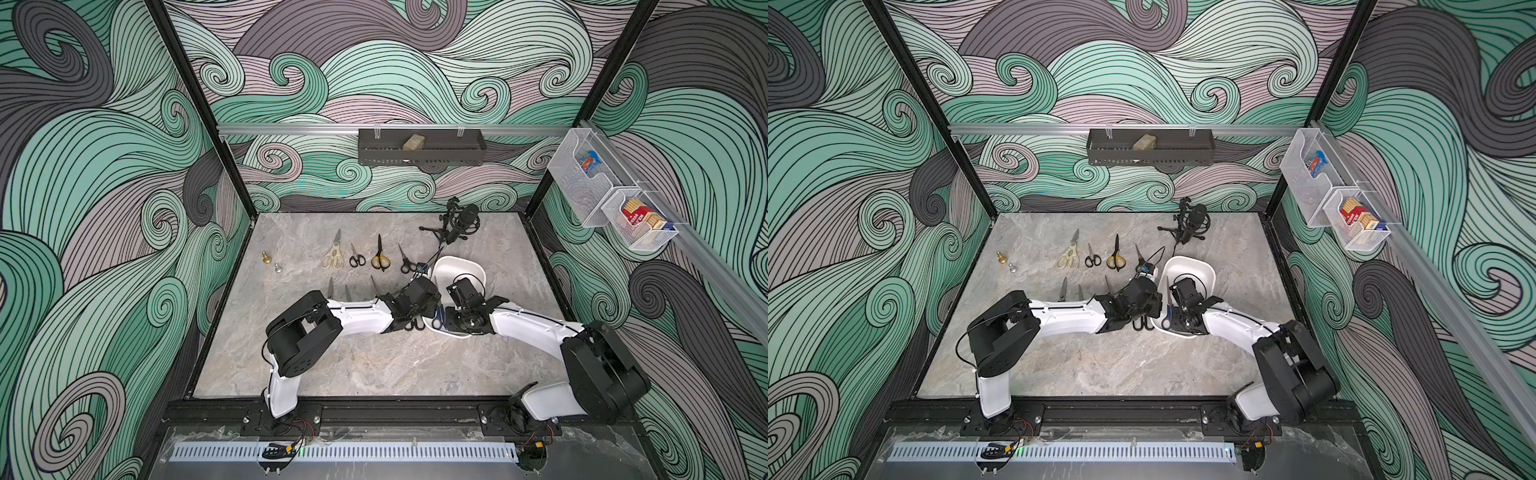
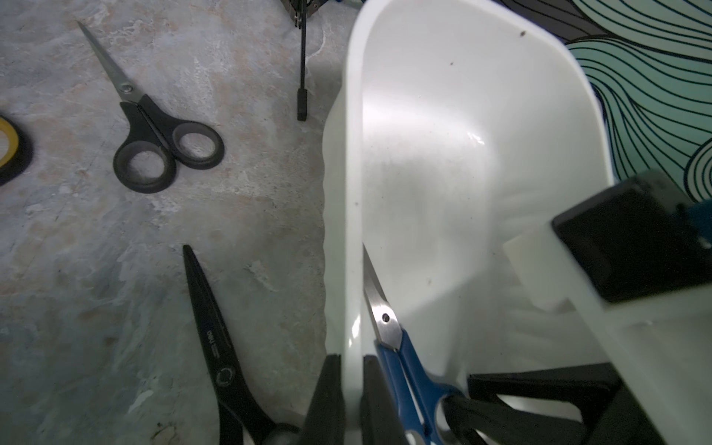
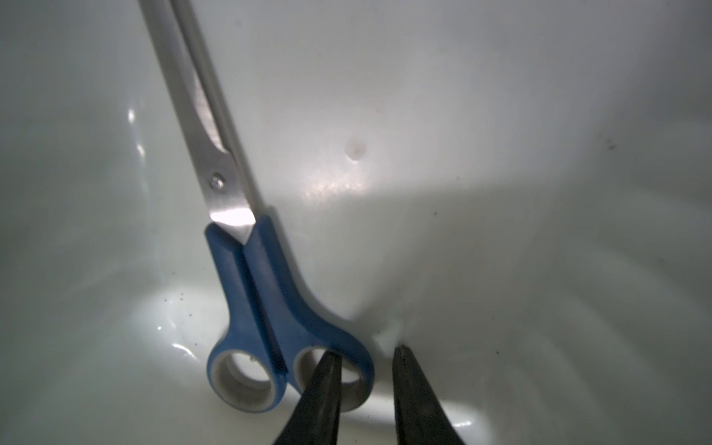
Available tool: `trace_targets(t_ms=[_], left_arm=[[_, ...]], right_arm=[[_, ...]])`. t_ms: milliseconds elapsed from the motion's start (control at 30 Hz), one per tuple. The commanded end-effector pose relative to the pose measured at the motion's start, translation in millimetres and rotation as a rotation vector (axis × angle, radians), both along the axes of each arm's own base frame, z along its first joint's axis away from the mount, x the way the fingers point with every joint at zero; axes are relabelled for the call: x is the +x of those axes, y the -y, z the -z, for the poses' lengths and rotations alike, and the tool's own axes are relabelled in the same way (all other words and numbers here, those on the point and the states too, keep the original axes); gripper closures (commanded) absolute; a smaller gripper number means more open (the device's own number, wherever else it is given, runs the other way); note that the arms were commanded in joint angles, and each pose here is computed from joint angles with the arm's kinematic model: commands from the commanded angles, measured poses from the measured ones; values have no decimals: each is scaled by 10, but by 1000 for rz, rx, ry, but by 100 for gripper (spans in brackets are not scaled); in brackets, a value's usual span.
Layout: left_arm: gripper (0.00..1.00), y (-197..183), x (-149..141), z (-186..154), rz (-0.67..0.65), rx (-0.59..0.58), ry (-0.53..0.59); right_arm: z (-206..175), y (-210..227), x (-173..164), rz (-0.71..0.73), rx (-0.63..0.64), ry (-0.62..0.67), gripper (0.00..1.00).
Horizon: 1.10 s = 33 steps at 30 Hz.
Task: Take the scissors out of the storage box
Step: Pick up the scissors from the storage box.
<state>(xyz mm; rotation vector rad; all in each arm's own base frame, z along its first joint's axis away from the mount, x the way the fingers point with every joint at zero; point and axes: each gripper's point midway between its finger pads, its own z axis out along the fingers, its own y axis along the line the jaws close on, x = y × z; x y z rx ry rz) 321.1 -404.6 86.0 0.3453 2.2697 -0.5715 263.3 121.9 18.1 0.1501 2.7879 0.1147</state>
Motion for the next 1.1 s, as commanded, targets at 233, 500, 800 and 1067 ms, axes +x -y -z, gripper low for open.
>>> trace_targets(t_ms=[233,500,800,1067], left_arm=[[100,123,-45,-354,40,-95,30],[100,109,-16,-363,29,-92,37],[100,202,130,-275,-2,-57,-11],[100,433,211,-162,17,-23,-154]], right_arm=[[211,64,-22,4,-40,-21,100],[140,91,-13,-12,-50,11,100],[-292,126,33,1,-17,121,100],[-697,249,133,44,-12,207,100]])
